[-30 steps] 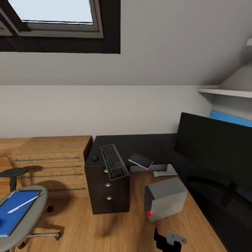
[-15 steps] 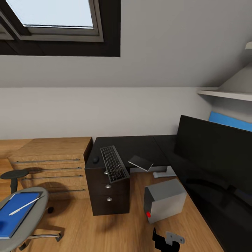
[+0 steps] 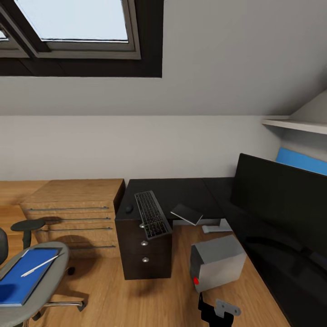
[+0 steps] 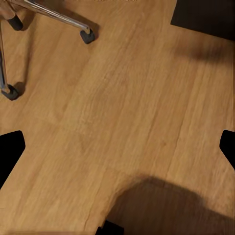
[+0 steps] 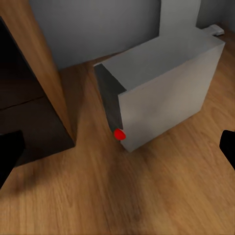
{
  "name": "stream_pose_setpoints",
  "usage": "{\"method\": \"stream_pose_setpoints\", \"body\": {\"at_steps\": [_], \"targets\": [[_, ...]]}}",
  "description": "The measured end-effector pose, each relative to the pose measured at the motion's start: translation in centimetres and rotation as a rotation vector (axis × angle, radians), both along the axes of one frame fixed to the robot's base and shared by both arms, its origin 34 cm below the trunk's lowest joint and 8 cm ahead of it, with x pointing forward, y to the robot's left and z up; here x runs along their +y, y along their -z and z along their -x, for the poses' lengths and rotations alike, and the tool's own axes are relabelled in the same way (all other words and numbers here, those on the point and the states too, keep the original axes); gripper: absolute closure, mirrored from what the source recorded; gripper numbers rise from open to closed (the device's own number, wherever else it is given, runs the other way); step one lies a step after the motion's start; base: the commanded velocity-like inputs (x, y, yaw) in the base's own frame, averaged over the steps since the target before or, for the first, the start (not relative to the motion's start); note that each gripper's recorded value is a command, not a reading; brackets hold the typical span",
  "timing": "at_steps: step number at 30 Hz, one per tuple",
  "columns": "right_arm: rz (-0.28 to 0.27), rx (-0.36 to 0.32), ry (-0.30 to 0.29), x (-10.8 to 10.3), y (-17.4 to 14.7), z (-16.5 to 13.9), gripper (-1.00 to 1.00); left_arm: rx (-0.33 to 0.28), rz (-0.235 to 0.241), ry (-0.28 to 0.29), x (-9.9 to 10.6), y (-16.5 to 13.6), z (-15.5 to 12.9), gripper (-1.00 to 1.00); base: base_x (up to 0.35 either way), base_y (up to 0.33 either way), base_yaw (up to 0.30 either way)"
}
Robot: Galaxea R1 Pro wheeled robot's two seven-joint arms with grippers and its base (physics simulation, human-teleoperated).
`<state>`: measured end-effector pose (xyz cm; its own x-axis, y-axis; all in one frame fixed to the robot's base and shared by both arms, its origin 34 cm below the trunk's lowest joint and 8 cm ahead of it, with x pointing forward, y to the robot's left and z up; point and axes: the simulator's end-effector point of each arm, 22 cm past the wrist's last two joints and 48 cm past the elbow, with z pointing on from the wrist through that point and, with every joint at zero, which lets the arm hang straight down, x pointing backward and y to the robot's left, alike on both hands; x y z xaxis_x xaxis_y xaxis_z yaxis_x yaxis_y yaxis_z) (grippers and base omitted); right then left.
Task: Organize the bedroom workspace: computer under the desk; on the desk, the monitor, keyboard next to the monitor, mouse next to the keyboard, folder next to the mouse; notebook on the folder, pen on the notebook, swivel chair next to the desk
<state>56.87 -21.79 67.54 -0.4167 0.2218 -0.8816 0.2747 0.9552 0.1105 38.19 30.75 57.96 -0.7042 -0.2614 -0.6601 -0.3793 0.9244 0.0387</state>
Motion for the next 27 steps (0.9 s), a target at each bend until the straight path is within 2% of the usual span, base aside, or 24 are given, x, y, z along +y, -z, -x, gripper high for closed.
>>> {"method": "stream_pose_setpoints", "body": {"at_steps": [5,13,27], "targets": [[0.001,-0.002,0.001,-0.1,-0.7,0.1,-1.0,-0.005,0.003,0.008,-0.4,-0.8,-0.1,-1.0,0.0,0.0,0.011],[0.002,-0.002,0.002,-0.2,-1.8,0.1,-1.0,-0.099,-0.01,-0.002,-0.3,-3.5,-1.9,-1.0,-0.047,-0.01,0.002],[0.002,0.0,0.001,-0.2,-3.5,0.4,-1.0,-0.109,-0.019,0.024,-0.7,-5.4,-1.8,-1.0,-0.299,-0.006,0.0]]}}
